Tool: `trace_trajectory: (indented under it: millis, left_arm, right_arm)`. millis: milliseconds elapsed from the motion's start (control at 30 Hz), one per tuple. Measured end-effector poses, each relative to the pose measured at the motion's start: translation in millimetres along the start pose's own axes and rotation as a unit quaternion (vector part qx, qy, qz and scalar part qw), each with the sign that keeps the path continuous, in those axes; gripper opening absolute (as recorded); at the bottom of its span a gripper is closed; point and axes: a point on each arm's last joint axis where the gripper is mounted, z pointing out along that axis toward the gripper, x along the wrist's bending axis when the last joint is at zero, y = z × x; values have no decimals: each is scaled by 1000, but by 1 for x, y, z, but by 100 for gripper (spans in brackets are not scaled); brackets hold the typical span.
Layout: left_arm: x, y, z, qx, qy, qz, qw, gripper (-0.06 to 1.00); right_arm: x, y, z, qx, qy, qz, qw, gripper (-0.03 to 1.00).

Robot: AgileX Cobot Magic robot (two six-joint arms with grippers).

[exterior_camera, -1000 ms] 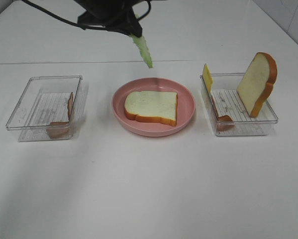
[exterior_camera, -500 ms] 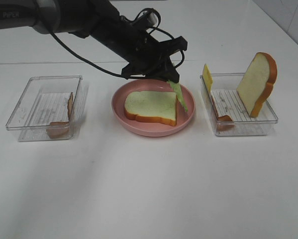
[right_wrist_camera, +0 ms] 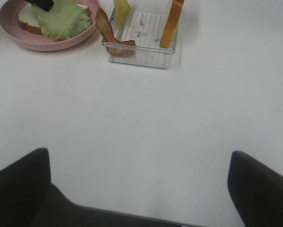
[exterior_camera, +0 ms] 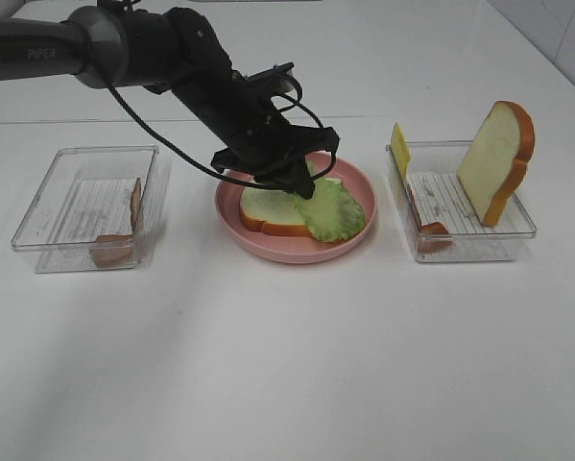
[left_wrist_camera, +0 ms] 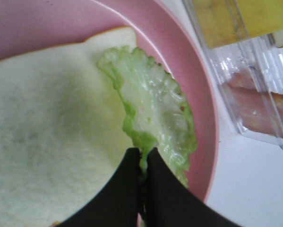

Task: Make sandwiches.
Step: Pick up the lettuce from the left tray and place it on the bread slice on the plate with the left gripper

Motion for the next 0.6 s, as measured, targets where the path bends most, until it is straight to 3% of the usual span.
trace_trajectory:
  millis: [600]
  left_arm:
    - [9, 5, -1, -21, 40, 28, 999, 2]
  right_arm:
    - [0, 0, 0, 0, 0, 0, 1000, 99]
